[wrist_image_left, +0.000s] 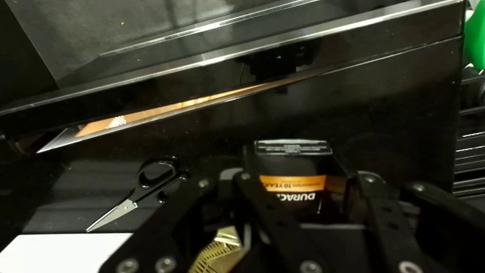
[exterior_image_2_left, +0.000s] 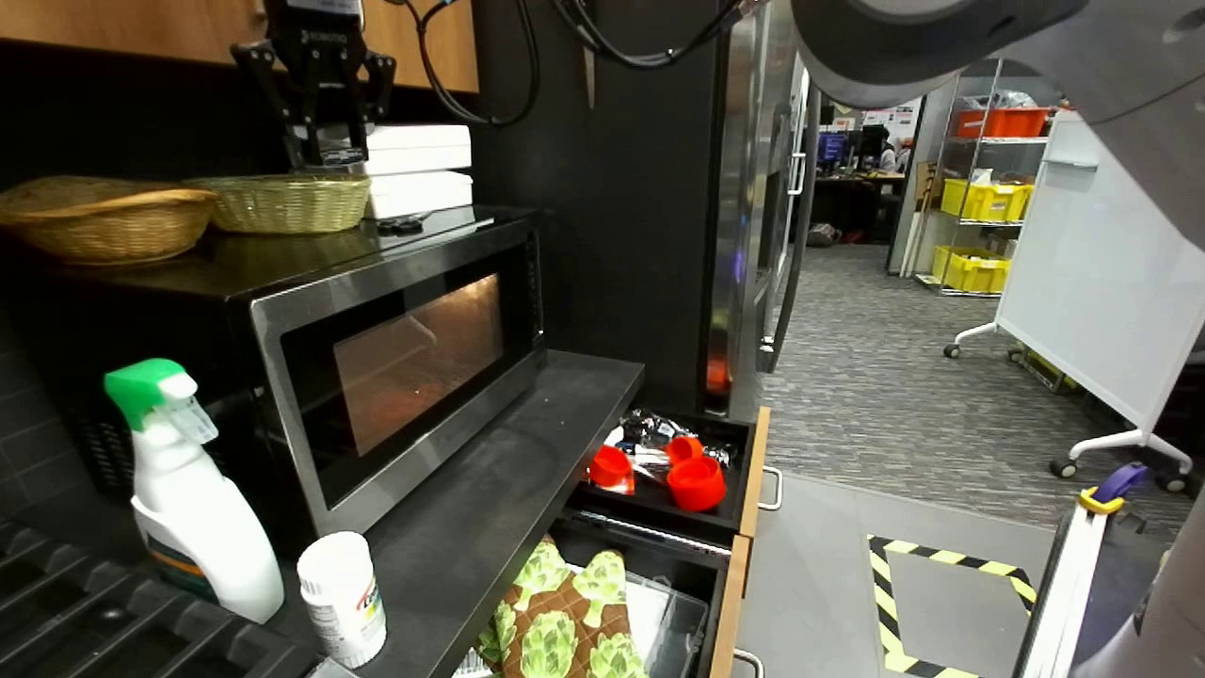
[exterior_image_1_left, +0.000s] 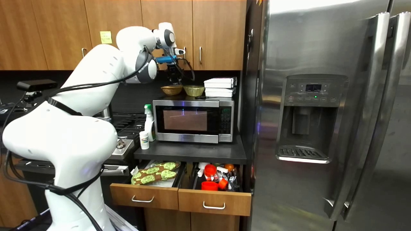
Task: Pick up the black square box from the microwave top and put it on the kitchen counter
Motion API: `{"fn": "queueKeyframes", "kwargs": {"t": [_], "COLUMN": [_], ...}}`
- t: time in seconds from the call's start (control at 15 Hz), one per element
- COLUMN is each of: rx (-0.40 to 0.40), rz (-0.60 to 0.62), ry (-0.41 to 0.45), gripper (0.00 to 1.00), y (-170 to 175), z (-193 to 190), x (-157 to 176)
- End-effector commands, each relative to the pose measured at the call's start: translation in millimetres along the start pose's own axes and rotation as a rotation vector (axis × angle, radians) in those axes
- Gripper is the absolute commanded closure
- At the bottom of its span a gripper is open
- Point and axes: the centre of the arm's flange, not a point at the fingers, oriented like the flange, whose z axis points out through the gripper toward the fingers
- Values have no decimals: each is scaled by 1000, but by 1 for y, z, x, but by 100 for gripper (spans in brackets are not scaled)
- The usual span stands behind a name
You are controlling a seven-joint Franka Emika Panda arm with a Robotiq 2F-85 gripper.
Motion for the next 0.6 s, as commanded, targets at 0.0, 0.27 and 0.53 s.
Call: {"fn": "queueKeyframes", "kwargs": {"t": [0.0, 0.27, 0.53], "rx": [-8, -2, 0], "rz": [17, 29, 34], "ry": [31, 44, 51], "gripper": [78, 78, 78], "y": [18, 22, 23], "z": [14, 26, 36], "x": [-47, -45, -43]}}
